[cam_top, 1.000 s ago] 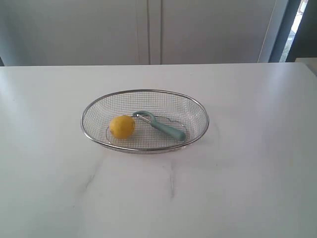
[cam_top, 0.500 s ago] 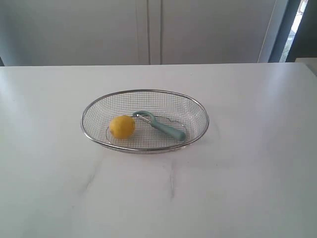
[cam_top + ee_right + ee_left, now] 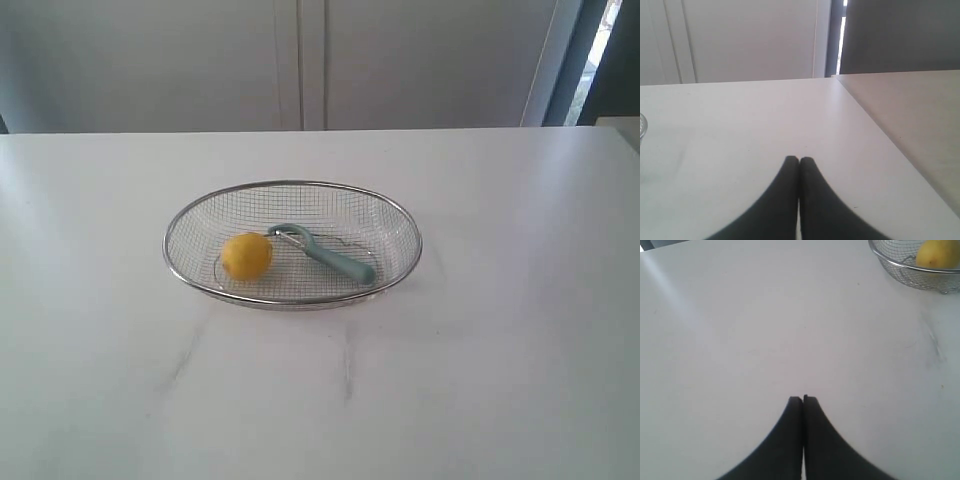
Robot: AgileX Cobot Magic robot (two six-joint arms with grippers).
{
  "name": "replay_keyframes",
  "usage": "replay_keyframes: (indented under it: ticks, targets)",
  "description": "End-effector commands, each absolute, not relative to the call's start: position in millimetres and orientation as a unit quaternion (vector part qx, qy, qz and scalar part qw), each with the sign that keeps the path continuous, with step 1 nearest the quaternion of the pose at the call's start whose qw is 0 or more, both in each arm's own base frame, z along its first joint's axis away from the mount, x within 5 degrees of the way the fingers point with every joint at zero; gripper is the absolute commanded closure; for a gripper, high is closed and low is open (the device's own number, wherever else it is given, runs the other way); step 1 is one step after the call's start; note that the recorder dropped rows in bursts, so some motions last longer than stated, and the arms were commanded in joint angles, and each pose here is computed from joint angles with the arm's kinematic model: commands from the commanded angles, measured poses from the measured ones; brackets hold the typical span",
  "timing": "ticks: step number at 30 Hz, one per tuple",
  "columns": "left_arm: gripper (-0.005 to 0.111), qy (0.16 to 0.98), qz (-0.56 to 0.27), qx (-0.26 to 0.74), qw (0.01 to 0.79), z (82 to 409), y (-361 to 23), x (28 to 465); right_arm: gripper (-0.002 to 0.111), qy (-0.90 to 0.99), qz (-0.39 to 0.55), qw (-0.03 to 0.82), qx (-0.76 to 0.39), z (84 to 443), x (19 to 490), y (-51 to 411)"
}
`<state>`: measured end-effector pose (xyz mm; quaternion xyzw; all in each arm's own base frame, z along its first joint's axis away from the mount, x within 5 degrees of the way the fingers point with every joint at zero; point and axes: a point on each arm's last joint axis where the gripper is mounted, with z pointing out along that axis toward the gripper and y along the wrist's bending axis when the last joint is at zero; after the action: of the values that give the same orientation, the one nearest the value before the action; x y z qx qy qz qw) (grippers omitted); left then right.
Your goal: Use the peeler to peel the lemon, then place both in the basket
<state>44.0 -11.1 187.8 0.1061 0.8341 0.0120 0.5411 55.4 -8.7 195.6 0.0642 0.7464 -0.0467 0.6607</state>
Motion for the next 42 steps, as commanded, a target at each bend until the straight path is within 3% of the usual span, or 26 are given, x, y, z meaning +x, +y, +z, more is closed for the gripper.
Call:
replay_keyframes:
  ticks: [1,20,27,42]
  targets:
    - [0.107,0.837,0.013,0.095,0.538,185,-11,44,0.108,0.744,-0.048,0.663,0.066,195,55,-9]
    - [0.107,0.838,0.021,0.095,0.537,185,-10,44,0.108,0.744,-0.048,0.663,0.066,195,55,-9]
    - [0.107,0.845,0.038,0.041,0.533,184,-2,44,0.108,0.744,-0.048,0.663,0.066,195,55,-9]
    - [0.107,0.848,0.039,0.029,0.528,179,0,45,0.108,0.744,-0.048,0.663,0.066,195,55,-9]
